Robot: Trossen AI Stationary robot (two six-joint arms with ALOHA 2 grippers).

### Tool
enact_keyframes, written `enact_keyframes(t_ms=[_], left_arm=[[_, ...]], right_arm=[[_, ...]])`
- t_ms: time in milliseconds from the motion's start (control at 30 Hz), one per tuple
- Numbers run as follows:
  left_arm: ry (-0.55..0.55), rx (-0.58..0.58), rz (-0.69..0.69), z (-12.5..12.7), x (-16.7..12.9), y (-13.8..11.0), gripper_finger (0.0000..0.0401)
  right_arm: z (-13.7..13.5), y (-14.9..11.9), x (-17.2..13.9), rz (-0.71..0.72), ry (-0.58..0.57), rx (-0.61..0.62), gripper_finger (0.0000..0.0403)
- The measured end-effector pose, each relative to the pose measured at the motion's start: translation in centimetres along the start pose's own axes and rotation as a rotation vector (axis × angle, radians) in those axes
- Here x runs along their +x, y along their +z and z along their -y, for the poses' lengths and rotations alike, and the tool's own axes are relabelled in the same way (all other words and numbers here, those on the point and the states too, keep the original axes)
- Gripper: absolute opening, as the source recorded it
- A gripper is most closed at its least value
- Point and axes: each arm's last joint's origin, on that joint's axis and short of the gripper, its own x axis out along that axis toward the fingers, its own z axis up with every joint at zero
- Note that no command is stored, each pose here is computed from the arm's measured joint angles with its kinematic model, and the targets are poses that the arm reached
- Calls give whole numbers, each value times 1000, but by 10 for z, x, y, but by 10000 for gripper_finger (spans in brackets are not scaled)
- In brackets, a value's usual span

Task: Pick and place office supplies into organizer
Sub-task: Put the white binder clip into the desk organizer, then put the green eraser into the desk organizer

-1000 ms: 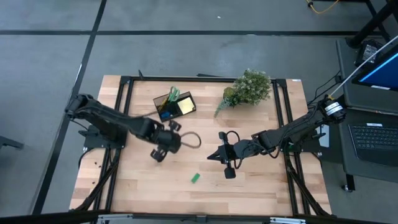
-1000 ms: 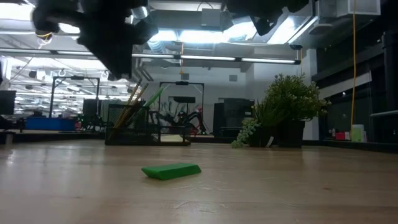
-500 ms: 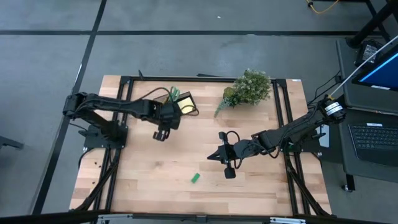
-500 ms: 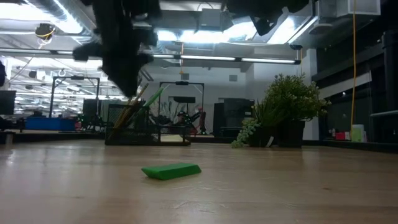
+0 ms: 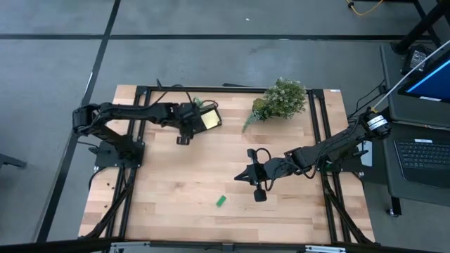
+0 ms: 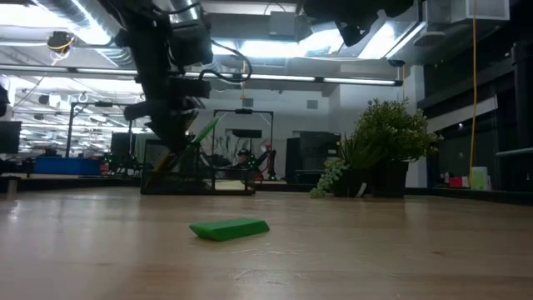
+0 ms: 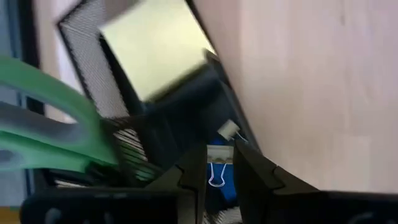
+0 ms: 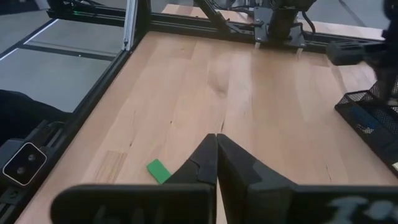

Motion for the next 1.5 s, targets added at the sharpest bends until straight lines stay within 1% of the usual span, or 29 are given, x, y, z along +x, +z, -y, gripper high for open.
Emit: enact_keyframes(t_ms=[233,433,567,967,1367,1500], left_arm=[[17,-37,17,-8,4,-2,57],[32,-53,28,-2,17,-11,57],[44,-62,21,0,19,-13,57],[34,-41,19,0,19,-14,58],[34,-33,11,1,19,-14,106],[67,-6,-27,5,14,-11,114]], right_arm=[[0,0,0,0,0,-1,10],[0,0,0,0,0,0,10],[0,0,0,0,1,-1,10],[0,0,0,0,0,-2,10],[0,0,0,0,0,-2,10],[0,0,0,0,0,-3,10]])
